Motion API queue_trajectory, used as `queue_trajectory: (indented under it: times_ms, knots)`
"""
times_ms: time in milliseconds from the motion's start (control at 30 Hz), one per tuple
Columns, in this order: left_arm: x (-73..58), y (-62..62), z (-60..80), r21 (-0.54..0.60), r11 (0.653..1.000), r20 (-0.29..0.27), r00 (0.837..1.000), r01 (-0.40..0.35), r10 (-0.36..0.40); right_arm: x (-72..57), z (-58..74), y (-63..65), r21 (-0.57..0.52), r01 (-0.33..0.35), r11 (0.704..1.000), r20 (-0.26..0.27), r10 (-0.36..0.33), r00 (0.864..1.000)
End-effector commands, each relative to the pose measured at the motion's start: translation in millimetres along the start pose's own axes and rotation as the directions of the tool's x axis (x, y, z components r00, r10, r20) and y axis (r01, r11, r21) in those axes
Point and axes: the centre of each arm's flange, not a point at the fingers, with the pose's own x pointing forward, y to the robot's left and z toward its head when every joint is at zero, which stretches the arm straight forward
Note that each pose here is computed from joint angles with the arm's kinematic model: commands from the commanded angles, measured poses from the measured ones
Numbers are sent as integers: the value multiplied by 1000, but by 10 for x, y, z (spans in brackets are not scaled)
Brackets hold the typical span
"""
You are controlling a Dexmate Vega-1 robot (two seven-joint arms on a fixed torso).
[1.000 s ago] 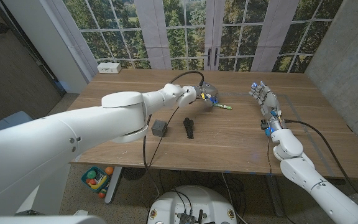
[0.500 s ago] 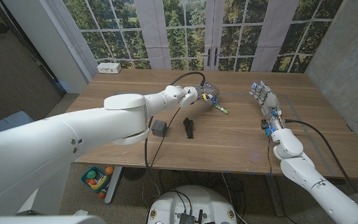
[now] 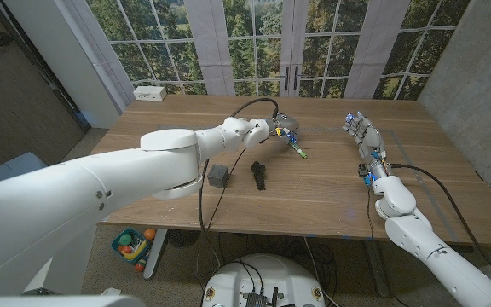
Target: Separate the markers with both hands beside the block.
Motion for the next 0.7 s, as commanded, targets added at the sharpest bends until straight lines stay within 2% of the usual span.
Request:
queue_trajectory:
  times_ms: [33, 300, 700]
  knots:
    - [-59, 79, -58, -122, 988, 9, 996, -89, 91, 1, 43, 19, -13, -2, 1000, 6, 2, 1000]
    - [-122, 131, -119, -178, 968, -5, 984, -175, 177, -19, 86, 37, -41, 8, 999, 3, -8, 1000]
    - [-206, 183, -213, -230, 939, -97, 966, -255, 238, -16, 108, 54, -60, 11, 998, 1, -11, 1000]
